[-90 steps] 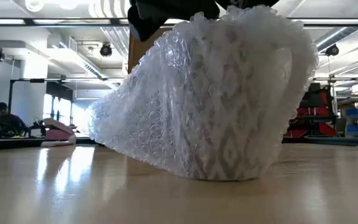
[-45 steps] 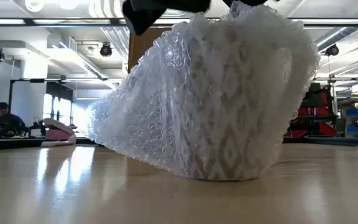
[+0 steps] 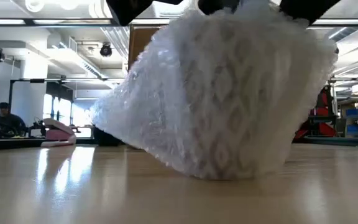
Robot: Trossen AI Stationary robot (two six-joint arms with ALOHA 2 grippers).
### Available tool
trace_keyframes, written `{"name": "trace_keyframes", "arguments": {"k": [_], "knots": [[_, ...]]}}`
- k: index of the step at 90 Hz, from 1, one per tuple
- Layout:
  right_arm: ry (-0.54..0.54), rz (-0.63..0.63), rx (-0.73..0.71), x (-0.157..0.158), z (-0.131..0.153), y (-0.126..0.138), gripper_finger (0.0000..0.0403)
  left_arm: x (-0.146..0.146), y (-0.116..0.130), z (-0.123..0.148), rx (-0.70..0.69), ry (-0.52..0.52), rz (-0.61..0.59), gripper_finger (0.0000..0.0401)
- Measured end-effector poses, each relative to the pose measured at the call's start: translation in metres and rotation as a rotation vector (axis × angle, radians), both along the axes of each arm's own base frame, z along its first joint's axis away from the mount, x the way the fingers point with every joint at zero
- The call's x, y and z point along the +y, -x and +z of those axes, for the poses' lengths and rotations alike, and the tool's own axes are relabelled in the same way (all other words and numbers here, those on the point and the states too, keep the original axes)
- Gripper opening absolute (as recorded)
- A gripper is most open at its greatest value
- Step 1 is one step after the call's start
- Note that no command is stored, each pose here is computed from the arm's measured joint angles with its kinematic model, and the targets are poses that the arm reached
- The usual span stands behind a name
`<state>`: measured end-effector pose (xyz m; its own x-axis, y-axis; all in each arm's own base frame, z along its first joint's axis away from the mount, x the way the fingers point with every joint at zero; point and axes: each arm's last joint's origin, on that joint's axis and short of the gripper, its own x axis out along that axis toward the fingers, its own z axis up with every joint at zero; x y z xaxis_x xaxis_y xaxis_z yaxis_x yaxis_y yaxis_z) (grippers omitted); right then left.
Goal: Wrap mug
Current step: Wrap the gray mug with the bubble wrap
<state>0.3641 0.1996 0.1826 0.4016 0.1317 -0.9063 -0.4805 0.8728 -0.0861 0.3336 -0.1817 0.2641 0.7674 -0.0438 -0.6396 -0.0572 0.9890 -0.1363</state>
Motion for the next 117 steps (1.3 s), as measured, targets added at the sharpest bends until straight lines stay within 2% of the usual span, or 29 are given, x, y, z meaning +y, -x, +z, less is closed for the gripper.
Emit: {"name": "trace_keyframes", "arguments": {"k": [11,26,42,51,62,104,117], "knots": [[0.038,-0.01,-0.008,0.0,-0.013,-0.005,0.0151,-0.001,0.001,0.0,0.0,0.003,-0.002,0.0],[0.087,-0.016,0.076,-0.004,-0.034,-0.004,0.0103,-0.004,0.002,0.0,0.0,0.006,-0.007,0.0],[0.124,-0.024,0.135,-0.007,-0.043,-0.001,0.0016,-0.004,0.002,0.0,0.002,0.009,-0.01,0.0],[0.115,-0.035,0.129,-0.007,-0.037,0.0,0.001,-0.004,0.003,0.002,-0.002,0.01,-0.011,0.0],[0.11,-0.04,0.116,-0.009,-0.02,0.006,0.0003,-0.003,0.004,0.004,-0.008,0.011,-0.014,0.0],[-0.006,-0.065,-0.093,-0.021,0.087,0.043,0.0,-0.003,0.019,0.025,-0.042,0.019,-0.032,0.0],[-0.02,-0.078,-0.115,-0.023,0.095,0.046,0.0,-0.002,0.02,0.025,-0.033,0.016,-0.031,0.0]]}}
